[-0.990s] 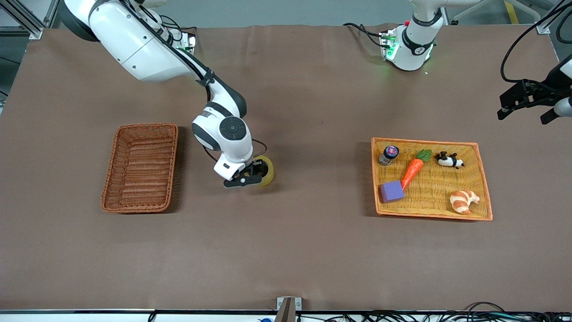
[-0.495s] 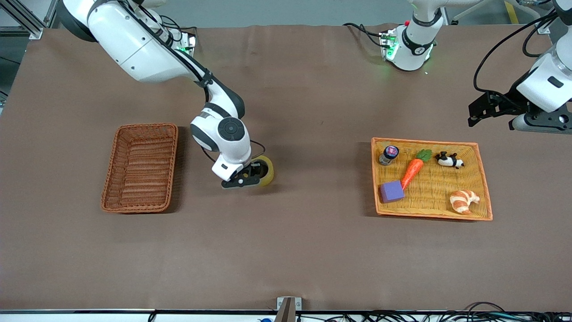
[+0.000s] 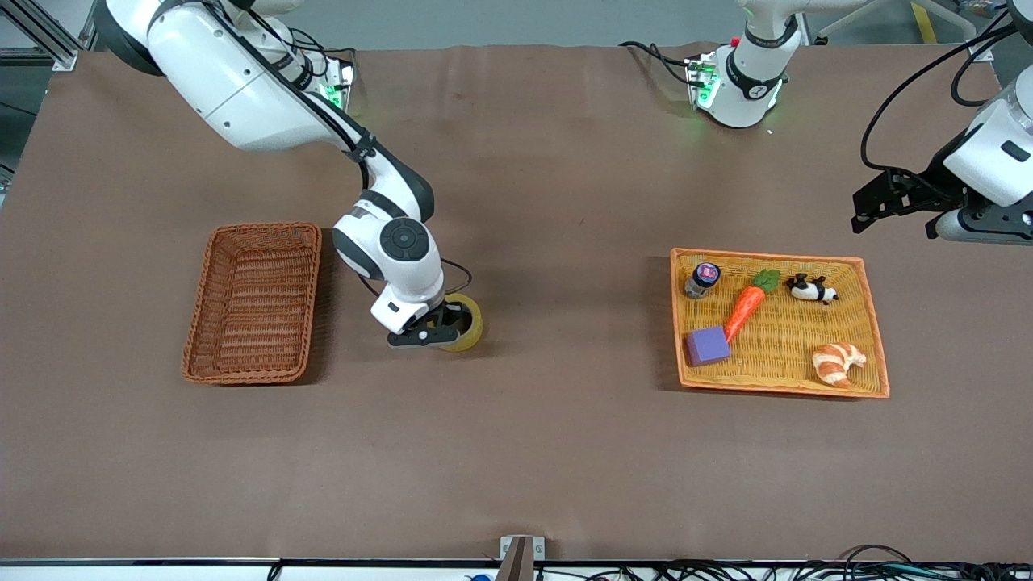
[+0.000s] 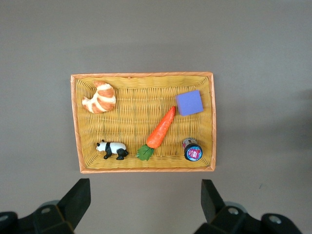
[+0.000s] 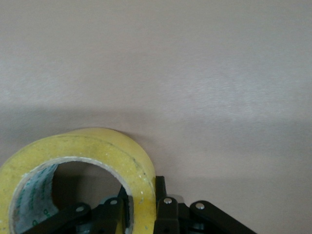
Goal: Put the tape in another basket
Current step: 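Carry the tape roll with the right gripper over the wicker basket, then lower the tape into the basket and open the right gripper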
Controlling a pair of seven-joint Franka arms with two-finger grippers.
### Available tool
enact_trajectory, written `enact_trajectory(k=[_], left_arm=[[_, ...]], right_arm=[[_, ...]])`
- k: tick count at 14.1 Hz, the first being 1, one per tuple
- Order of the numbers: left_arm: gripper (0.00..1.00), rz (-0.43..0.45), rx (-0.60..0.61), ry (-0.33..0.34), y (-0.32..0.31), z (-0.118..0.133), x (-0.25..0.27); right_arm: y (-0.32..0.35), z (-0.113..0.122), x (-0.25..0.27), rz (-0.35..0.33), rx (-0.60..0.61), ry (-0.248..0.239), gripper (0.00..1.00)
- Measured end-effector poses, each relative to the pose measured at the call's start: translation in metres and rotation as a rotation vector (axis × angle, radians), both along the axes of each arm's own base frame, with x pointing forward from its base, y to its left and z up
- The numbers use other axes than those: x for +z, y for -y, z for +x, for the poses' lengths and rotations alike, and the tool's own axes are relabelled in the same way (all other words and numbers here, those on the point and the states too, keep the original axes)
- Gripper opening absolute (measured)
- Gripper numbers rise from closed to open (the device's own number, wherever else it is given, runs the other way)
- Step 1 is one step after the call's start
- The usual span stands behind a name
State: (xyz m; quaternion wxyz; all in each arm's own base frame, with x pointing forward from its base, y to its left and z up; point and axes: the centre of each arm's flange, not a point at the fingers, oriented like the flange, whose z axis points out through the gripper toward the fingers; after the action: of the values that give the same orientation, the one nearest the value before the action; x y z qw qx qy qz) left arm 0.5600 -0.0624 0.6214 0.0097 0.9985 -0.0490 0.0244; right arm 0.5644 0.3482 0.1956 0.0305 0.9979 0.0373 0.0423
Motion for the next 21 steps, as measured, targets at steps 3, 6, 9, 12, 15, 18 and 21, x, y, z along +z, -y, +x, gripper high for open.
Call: enact_trajectory(k=[3,6,9,12,15,18,21], left_arm=[[1.00,-0.001,0.001,0.004,0.000,0.001,0.002],[1.00,-0.001,-0.001,0.003,0.000,0.002,0.001],[1.00,-0.001,0.001,0.001,-0.001,0.003,0.000],[1.00,-0.001,0.010,-0.003,-0.006,0.005,-0.003],[1.00,-0.001,0.012,-0.005,-0.006,0.005,-0.003],[1.00,-0.001,0.012,-0.004,-0.006,0.005,-0.003],[1.00,-0.001,0.011,-0.004,-0.006,0.005,-0.003]], right_arm=[[0.017,0.013,0.017,0.008,-0.023,-0.037,0.22],[0.066,0.038,0.077,-0.008,-0.008,-0.085,0.22],[0.165,0.066,0.152,-0.007,0.025,-0.080,0.22],[0.286,0.068,0.181,-0.044,0.100,-0.085,0.22],[0.378,0.049,0.159,-0.017,0.165,-0.094,0.22],[0.406,0.010,0.103,-0.025,0.196,-0.032,0.22],[0.402,-0.025,0.059,-0.028,0.212,0.025,0.22]])
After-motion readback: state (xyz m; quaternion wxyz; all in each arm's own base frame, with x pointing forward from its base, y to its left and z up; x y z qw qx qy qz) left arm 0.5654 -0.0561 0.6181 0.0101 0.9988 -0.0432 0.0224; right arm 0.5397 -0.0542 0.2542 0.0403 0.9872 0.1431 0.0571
